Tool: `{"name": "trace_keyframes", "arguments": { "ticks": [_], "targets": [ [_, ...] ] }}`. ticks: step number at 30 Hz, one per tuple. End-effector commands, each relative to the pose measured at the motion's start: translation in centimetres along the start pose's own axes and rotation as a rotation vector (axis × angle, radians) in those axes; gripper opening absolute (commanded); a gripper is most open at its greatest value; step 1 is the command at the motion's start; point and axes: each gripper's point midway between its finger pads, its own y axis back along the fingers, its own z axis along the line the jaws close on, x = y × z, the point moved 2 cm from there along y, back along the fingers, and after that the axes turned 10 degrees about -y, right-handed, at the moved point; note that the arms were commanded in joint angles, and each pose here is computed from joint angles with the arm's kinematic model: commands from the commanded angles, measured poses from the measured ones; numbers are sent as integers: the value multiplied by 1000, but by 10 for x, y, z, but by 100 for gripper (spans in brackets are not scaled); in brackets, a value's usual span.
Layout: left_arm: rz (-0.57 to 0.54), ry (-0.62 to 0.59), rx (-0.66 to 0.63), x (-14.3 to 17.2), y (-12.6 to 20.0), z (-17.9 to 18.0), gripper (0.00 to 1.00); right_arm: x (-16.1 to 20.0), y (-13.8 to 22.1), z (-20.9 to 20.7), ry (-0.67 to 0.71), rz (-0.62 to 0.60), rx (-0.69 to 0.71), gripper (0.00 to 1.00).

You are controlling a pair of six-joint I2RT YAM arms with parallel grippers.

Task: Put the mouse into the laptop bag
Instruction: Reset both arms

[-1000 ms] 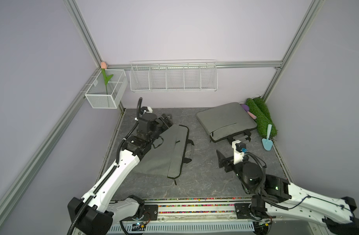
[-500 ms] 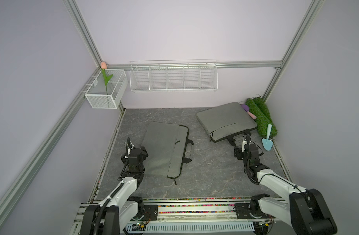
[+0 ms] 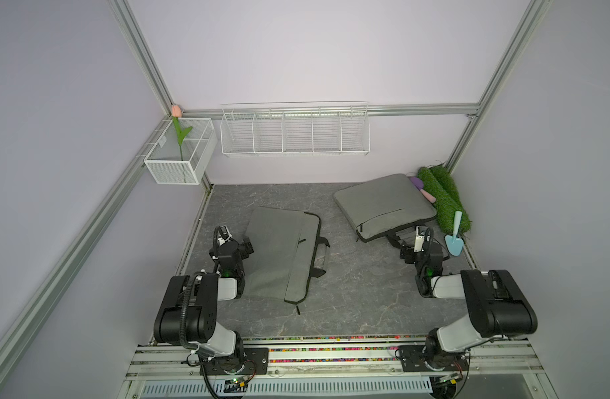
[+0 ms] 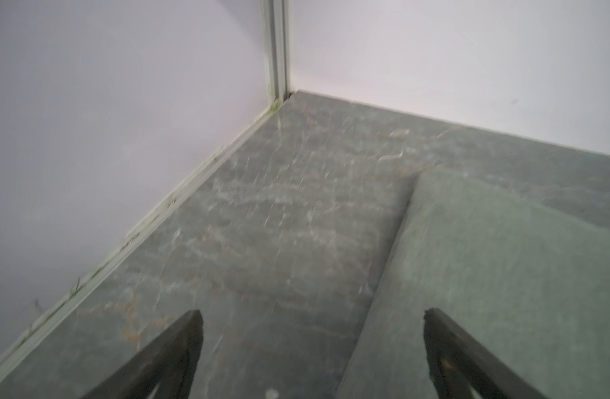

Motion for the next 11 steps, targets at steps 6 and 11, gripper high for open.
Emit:
{"name": "trace_keyframes", "arguments": {
  "ticks": [6, 11],
  "targets": [
    [-75, -27, 44, -15, -1, -7, 99, -21, -2, 3, -14, -75, -2, 89],
    [-71, -28, 49, -15, -1, -9, 99, -22, -1, 3, -16, -76, -2, 89]
  ]
}}
